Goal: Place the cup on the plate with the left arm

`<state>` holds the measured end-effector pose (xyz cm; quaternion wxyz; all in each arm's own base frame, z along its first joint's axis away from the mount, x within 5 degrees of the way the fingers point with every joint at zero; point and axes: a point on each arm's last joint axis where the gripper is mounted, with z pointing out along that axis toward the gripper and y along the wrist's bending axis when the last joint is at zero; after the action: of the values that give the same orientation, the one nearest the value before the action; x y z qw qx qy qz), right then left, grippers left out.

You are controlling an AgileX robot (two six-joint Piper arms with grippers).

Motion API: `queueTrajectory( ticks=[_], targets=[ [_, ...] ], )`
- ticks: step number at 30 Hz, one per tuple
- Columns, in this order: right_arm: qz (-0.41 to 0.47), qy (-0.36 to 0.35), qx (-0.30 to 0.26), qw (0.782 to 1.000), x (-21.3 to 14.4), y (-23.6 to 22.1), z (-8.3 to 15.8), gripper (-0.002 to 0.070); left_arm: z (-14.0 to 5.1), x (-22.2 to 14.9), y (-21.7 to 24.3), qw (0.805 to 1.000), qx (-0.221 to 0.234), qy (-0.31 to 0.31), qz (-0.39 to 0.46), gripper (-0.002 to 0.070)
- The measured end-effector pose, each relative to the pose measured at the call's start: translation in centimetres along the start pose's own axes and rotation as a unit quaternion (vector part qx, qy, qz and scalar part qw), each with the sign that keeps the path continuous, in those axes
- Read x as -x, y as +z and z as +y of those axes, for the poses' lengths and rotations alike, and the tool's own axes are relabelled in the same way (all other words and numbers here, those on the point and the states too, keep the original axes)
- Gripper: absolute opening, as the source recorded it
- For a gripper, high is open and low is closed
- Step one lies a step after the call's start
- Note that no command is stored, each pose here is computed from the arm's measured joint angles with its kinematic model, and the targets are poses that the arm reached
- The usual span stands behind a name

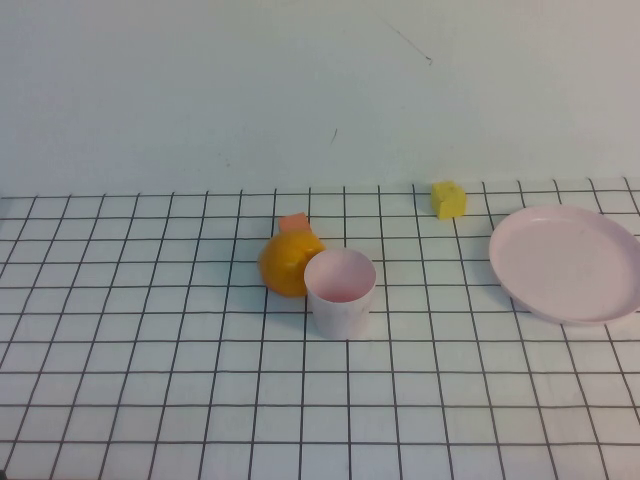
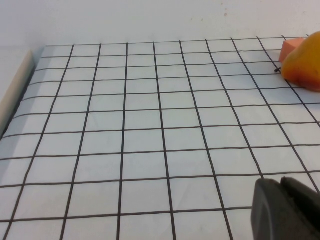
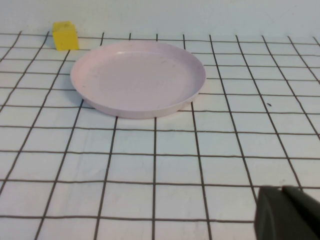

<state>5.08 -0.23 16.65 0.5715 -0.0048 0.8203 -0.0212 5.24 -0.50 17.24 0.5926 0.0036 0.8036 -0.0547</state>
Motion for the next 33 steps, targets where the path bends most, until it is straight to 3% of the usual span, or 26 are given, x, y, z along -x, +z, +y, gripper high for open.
queueTrajectory(
  ticks=[7, 12, 20, 25, 30, 33],
  targets=[
    [0.0, 0.0, 0.0, 1.0, 0.0, 0.0, 0.0, -0.0002, 0.0, 0.4, 0.0, 1.0, 0.0, 0.005, -0.023, -0.0002],
    [0.0, 0.0, 0.0, 1.0, 0.0, 0.0, 0.0, -0.0002, -0.2, 2.0, -0.2, 0.993, -0.009, 0.006, -0.115, -0.0002],
    [0.0, 0.0, 0.0, 1.0, 0.0, 0.0, 0.0, -0.0002, -0.5, 5.4, -1.8, 0.948, -0.03, 0.006, -0.316, -0.0002],
    [0.0, 0.0, 0.0, 1.0, 0.0, 0.0, 0.0, -0.0002, -0.6, 6.4, -2.7, 0.92, -0.037, 0.005, -0.391, -0.0002],
    [0.0, 0.0, 0.0, 1.0, 0.0, 0.0, 0.0, -0.0002, -0.5, 6.9, -3.2, 0.906, -0.039, -0.023, -0.422, -0.0002],
    [0.0, 0.0, 0.0, 1.0, 0.0, 0.0, 0.0, -0.0002, -0.5, 7.8, -3.5, 0.917, -0.044, -0.048, -0.393, -0.0002]
  ],
)
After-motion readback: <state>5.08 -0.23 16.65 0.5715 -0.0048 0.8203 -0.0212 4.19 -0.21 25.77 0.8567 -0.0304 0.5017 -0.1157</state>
